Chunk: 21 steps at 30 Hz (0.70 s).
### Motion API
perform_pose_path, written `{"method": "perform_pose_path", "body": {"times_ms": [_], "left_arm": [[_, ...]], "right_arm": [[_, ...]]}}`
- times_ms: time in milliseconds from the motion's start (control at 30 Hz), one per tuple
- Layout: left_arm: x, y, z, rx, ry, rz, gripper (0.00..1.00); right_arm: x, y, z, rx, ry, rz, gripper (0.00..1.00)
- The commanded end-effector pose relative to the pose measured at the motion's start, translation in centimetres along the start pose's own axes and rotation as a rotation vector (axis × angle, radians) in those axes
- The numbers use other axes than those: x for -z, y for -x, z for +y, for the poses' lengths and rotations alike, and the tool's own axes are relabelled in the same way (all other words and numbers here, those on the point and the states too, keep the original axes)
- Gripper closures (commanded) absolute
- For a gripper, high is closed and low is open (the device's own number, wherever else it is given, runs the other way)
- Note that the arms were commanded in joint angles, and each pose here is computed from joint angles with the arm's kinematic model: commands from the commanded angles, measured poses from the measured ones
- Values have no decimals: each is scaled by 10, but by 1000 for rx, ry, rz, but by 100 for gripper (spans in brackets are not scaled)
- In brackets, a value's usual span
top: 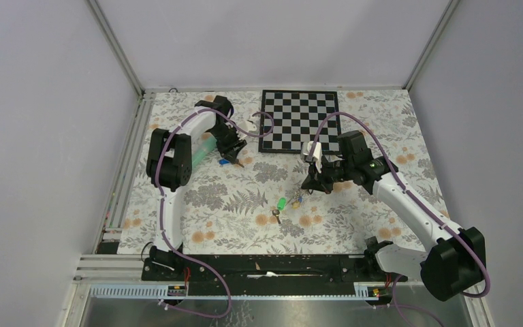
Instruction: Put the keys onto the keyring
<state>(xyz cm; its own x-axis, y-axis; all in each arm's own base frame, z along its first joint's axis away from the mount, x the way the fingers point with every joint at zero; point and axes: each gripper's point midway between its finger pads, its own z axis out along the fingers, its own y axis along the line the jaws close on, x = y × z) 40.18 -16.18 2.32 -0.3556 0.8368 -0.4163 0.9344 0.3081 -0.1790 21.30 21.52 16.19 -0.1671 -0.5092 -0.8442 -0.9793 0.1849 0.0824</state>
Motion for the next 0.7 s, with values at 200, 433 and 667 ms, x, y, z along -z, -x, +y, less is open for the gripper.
{"method": "perform_pose_path", "body": {"times_ms": [200,433,667], "left_arm": [[-2,11,-7,-16,-44,-42,64],[-1,9,-4,-19,-28,-27,73],[4,11,-1,-28,-7,-22,81]], "right_arm": [[0,8,-1,15,6,-45,100],[0,7,-2,8,5,-45,100],[-1,6,-3,2,7,-44,100]]}}
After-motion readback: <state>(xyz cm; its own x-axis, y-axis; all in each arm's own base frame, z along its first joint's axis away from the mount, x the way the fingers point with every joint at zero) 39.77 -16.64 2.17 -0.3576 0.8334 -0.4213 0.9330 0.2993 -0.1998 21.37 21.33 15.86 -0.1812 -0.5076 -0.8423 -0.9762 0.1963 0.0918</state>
